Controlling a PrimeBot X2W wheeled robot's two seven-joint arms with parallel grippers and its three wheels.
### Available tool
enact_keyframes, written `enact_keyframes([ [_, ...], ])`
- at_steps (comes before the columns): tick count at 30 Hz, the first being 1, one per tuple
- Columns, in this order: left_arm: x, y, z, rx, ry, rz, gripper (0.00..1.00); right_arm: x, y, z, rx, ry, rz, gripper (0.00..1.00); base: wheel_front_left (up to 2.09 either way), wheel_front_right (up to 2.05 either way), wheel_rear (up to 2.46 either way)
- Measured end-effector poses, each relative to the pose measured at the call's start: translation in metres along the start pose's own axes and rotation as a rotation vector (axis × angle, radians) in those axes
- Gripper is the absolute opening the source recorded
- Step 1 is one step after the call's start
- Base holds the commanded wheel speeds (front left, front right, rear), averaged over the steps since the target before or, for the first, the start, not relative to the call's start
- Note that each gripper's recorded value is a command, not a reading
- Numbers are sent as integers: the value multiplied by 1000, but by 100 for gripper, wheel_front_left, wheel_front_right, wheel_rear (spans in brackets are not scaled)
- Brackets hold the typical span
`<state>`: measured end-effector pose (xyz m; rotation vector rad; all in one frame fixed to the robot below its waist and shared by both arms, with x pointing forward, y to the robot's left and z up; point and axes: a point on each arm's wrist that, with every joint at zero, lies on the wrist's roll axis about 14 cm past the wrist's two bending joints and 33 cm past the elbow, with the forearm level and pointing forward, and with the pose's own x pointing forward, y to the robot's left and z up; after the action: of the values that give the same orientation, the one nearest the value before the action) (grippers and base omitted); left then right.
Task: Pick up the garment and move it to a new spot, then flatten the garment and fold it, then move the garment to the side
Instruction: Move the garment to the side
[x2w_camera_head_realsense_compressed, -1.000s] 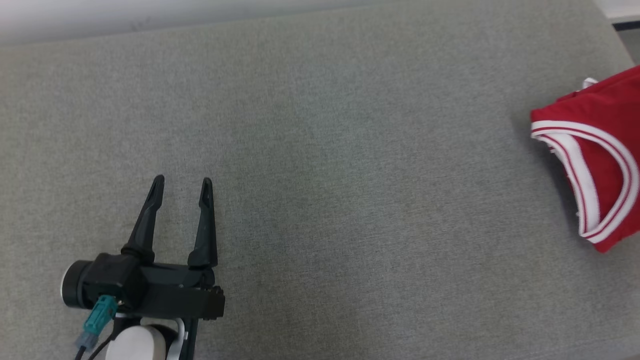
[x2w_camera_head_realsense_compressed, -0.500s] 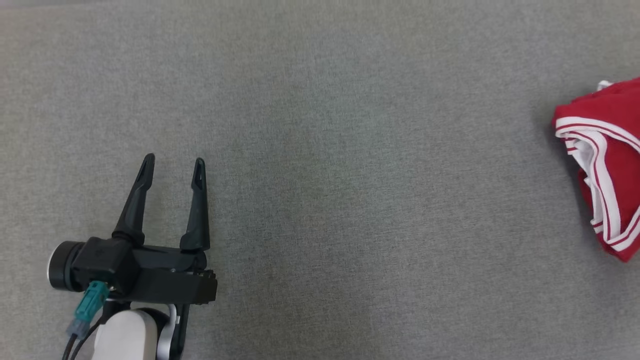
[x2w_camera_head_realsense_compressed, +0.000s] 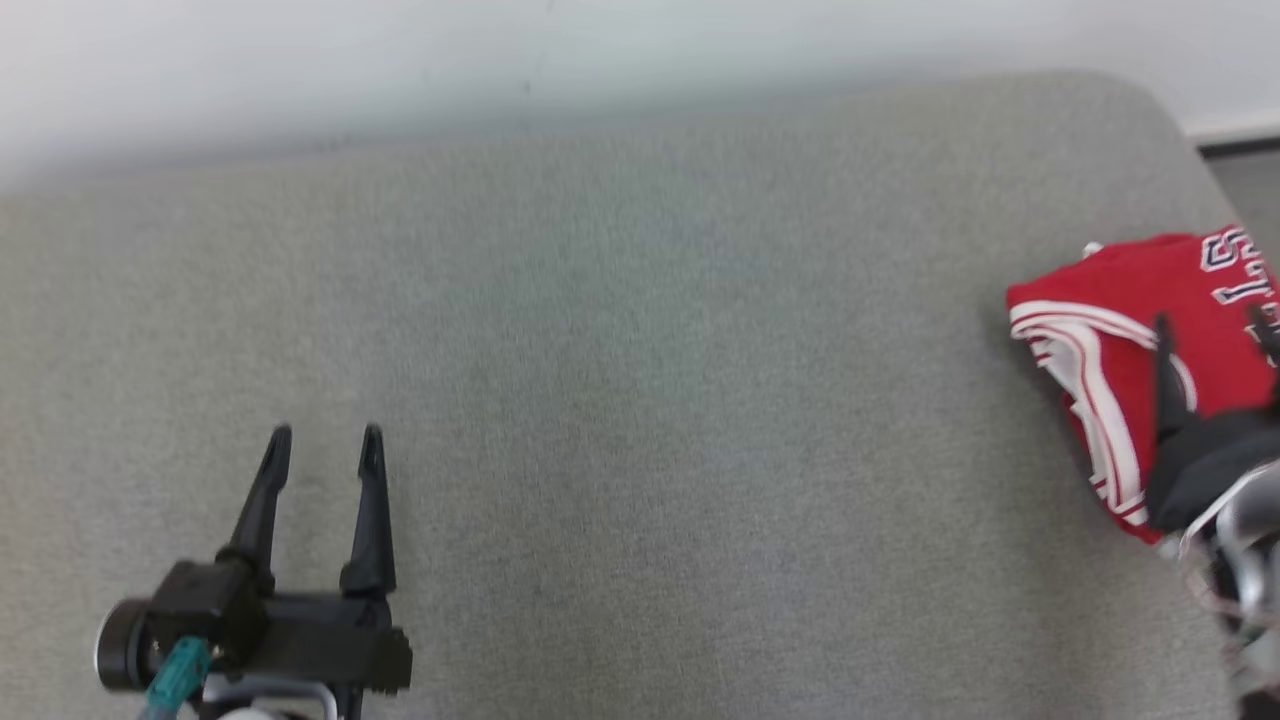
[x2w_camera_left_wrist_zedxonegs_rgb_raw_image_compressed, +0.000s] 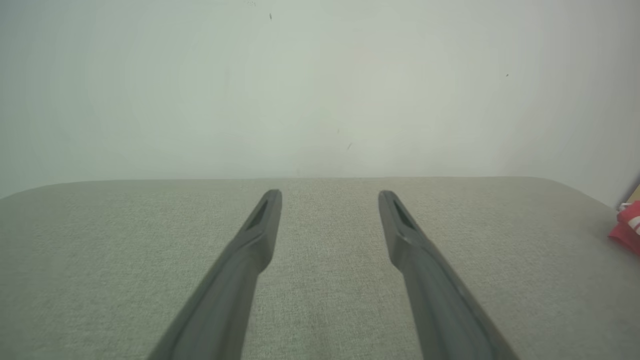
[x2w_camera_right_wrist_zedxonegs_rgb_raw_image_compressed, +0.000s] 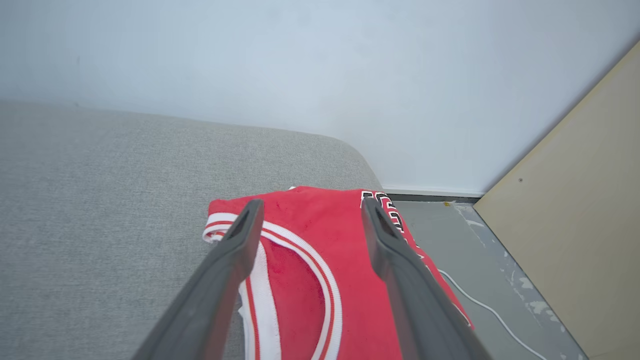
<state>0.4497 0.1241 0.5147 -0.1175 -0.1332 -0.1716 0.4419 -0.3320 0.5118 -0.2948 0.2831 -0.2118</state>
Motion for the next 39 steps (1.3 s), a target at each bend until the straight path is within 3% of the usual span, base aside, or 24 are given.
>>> enact_keyframes([
  [8, -43, 10, 9, 24, 19, 48, 100, -62, 57, 21, 226, -262, 136, 100, 0, 0, 0],
  [14, -61, 21, 18, 34, 6, 85, 100, -85, 89, 26, 266, -352, 224, 100, 0, 0, 0],
  [23, -85, 36, 22, 48, 6, 144, 100, -100, 141, 19, 322, -338, 339, 100, 0, 0, 0],
  [39, -95, 43, 25, 54, -3, 172, 100, -106, 150, 6, 348, -306, 340, 100, 0, 0, 0],
])
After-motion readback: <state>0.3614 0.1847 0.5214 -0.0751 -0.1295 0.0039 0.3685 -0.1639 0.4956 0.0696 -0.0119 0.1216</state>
